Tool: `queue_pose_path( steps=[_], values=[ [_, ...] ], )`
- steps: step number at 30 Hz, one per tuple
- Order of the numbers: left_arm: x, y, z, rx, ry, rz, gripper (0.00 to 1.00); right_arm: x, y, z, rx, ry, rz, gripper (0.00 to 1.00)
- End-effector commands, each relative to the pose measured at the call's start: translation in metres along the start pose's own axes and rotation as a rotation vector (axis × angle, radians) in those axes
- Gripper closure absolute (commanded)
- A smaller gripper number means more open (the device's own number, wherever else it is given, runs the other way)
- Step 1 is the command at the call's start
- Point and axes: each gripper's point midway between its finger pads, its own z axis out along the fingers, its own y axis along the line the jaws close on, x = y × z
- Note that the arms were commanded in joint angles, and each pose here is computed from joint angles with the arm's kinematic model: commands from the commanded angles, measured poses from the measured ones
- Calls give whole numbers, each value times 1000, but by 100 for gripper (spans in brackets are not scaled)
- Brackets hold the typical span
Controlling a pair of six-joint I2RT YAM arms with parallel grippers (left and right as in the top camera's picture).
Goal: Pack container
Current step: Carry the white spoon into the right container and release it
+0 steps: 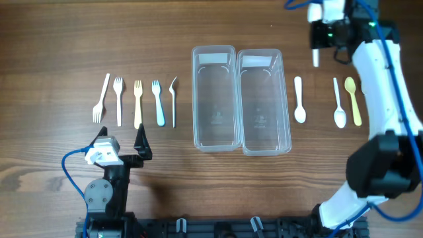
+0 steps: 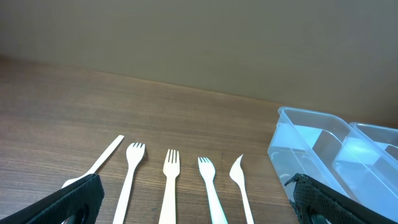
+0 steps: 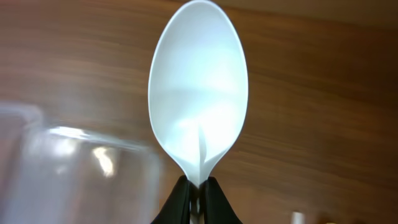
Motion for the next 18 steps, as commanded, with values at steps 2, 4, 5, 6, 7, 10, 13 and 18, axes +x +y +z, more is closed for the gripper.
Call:
queue_pose_path(
  steps=[2, 4, 5, 6, 7, 10, 13, 18],
  values=[
    [3, -3, 0, 16, 3, 23, 0, 13, 71, 5, -122, 67, -44, 96],
    [3, -3, 0, 16, 3, 24, 0, 24, 91, 11, -149, 100, -74, 96],
    [3, -3, 0, 16, 3, 23, 0, 30, 99, 13, -159, 117, -83, 96],
    [3, -3, 0, 16, 3, 23, 0, 37, 107, 17, -169, 136, -94, 96],
    [3, -3, 0, 16, 3, 23, 0, 45, 112, 20, -175, 155, -101, 96],
    [3, -3, 0, 16, 3, 23, 0, 69, 124, 32, -188, 209, -112, 96],
    [3, -3, 0, 16, 3, 24, 0, 93, 124, 44, -187, 258, -83, 96],
    [3, -3, 0, 16, 3, 24, 0, 119, 123, 55, -186, 307, -71, 96]
  ],
)
